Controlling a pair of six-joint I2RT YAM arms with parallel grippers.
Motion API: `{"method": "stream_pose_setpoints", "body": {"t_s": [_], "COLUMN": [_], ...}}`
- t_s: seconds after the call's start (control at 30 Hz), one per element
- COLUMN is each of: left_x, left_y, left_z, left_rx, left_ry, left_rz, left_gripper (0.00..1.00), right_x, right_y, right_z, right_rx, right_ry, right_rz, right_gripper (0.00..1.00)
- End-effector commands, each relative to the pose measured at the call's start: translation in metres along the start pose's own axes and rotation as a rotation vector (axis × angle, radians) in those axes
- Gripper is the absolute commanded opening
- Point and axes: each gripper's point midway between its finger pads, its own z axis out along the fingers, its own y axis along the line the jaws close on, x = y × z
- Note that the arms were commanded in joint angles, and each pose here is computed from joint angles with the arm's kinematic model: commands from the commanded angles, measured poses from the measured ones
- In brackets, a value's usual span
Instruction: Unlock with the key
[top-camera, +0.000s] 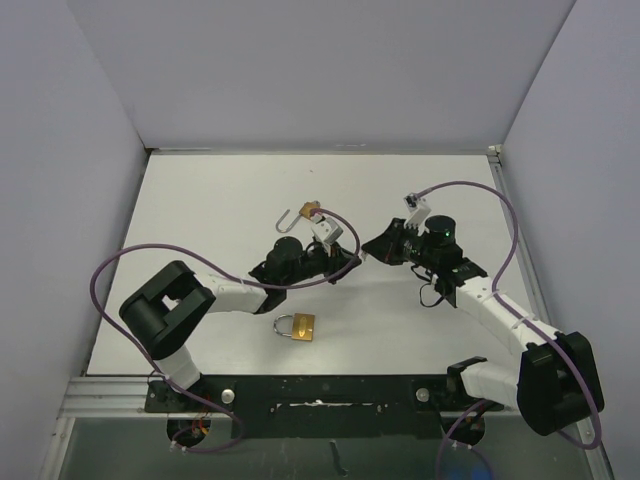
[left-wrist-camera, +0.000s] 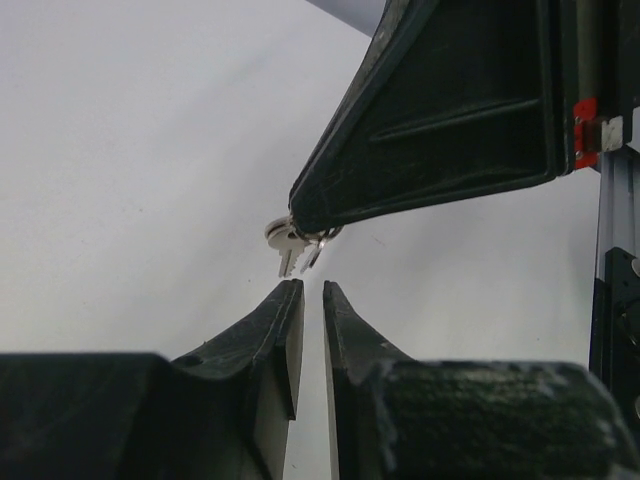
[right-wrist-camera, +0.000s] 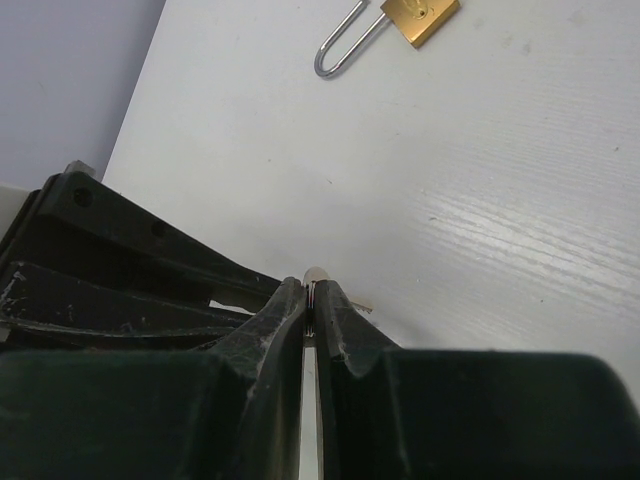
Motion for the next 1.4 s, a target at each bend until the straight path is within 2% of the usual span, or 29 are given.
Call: {"method": "stream_pose_setpoints", "body": {"t_s": [0.0,0.07,0.27,0.4,0.57,0.8,1.17,1.23,1.37], "left_x": [-0.047,-0.047,-0.045,-0.035,-0.024,-0.015,-0.012,-0.013,-0.015], "left_y": [-0.012,-0.013,-0.013,-0.012,-0.010,-0.005,0.001,0.001,0.000], "left_z": [0.010,0.010,0.010,0.009,0.009,0.014,0.024,0.025,0.023], "left_rx": [0.055,0.058,0.062,0.063,0.066,0.060,0.055,0.054,0.056], "left_ry": [-0.136,-0.136,-0.127,-0.113,-0.111,-0.100,-0.109,-0.112,-0.126], "left_rz": [0.033,0.035,0.028,0.008,-0.018,-0.024,-0.023,-0.021,-0.017], "left_gripper": [0.13,0.00,0.00,0.22,0.33,0.40,0.40,0.35,0.19], "right_x": [-0.005,-0.006,-0.010,-0.015,-0.019,-0.024,-0.028,-0.027,-0.027], "right_y": [0.012,0.013,0.015,0.017,0.020,0.024,0.032,0.032,0.032], "right_z": [-0.001,-0.001,-0.003,-0.003,-0.001,0.000,-0.002,-0.002,-0.003], "right_rx": [-0.044,-0.045,-0.043,-0.043,-0.057,-0.066,-0.083,-0.082,-0.081], "right_ry": [-0.023,-0.025,-0.035,-0.047,-0.054,-0.064,-0.074,-0.075,-0.076], "right_rz": [-0.017,-0.019,-0.023,-0.024,-0.020,-0.021,-0.022,-0.023,-0.024], "right_gripper": [0.00,0.00,0.00,0.00,0.00,0.00,0.00,0.00,0.00]}}
